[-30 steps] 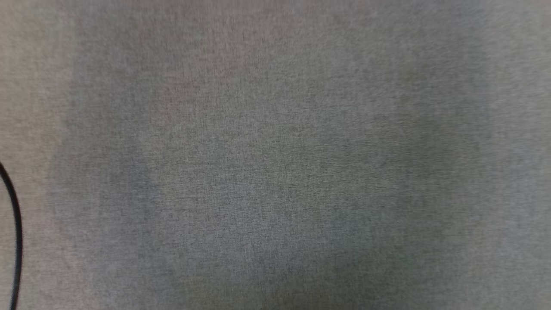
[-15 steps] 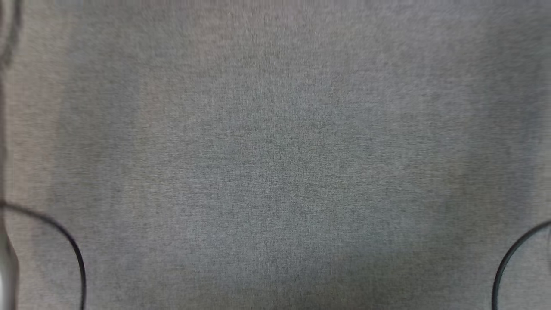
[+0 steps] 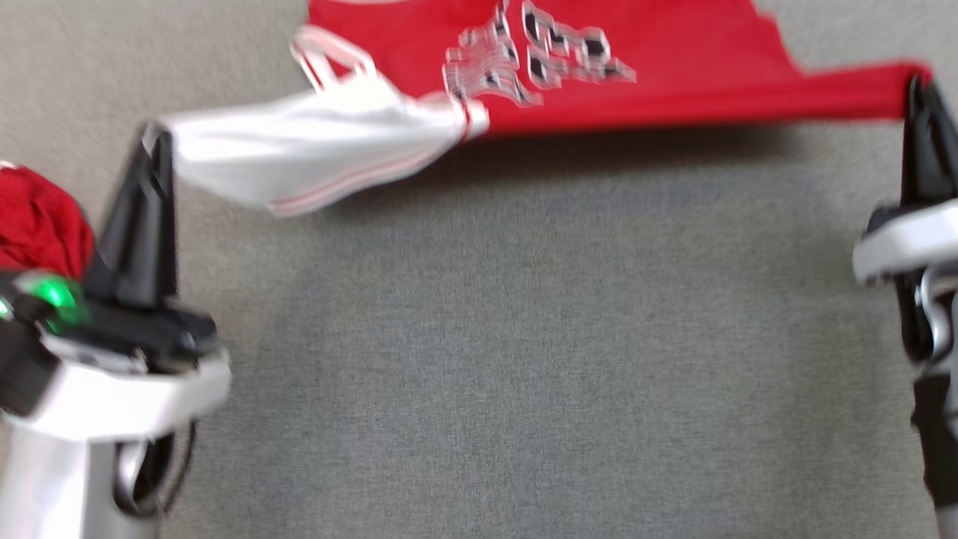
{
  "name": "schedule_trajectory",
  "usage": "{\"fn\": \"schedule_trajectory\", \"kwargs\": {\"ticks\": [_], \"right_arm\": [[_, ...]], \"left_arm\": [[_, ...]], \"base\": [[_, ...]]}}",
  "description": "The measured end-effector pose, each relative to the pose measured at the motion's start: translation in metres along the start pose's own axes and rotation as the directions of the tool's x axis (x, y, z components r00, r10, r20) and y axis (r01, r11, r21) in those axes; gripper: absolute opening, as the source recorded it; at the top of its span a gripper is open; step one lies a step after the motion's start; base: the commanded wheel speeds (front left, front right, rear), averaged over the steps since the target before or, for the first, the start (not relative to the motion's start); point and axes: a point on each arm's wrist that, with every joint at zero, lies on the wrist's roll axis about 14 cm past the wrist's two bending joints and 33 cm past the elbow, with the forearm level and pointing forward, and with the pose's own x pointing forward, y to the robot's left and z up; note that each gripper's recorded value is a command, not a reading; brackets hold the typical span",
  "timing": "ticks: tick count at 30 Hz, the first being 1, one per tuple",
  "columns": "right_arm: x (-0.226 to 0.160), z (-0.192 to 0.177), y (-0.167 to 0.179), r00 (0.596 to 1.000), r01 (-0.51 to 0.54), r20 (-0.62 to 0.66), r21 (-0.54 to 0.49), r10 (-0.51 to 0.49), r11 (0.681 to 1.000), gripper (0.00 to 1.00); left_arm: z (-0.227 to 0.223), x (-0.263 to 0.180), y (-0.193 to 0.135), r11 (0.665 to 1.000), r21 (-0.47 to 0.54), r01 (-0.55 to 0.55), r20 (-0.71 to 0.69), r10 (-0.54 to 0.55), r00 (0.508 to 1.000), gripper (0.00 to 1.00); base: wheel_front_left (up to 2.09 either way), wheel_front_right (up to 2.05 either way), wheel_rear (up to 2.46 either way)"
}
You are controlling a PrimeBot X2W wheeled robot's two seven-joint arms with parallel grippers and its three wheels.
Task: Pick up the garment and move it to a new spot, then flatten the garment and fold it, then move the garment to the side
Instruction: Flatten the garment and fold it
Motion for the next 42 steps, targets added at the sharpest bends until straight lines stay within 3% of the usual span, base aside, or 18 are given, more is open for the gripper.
{"fn": "schedule_trajectory", "kwargs": {"ticks": [10, 19, 28, 42], "right_arm": [[-0.094, 0.012, -0.017, 0.999, 0.051, 0.006, -0.030, -0.051, 0.998, 0.00], [-0.145, 0.001, -0.035, 0.993, 0.115, -0.028, -0.038, -0.116, 0.993, 0.00], [-0.127, -0.032, -0.017, 0.987, 0.073, -0.139, -0.046, -0.079, 0.996, 0.00], [-0.090, -0.075, 0.005, 0.959, 0.014, -0.283, -0.052, -0.028, 0.999, 0.00]], "left_arm": [[0.023, -0.074, -0.023, 0.999, 0.019, -0.047, -0.037, 0.048, 0.998, 0.00], [0.015, -0.114, -0.037, 0.999, -0.008, -0.053, -0.110, 0.052, 0.993, 0.00], [-0.037, -0.108, -0.051, 0.997, -0.077, -0.024, -0.245, 0.004, 0.970, 0.00], [-0.094, -0.076, -0.052, 0.997, -0.061, 0.055, -0.377, -0.074, 0.923, 0.00]], "base": [[0.00, 0.00, 0.00], [0.00, 0.00, 0.00], [0.00, 0.00, 0.00], [0.00, 0.00, 0.00]]}}
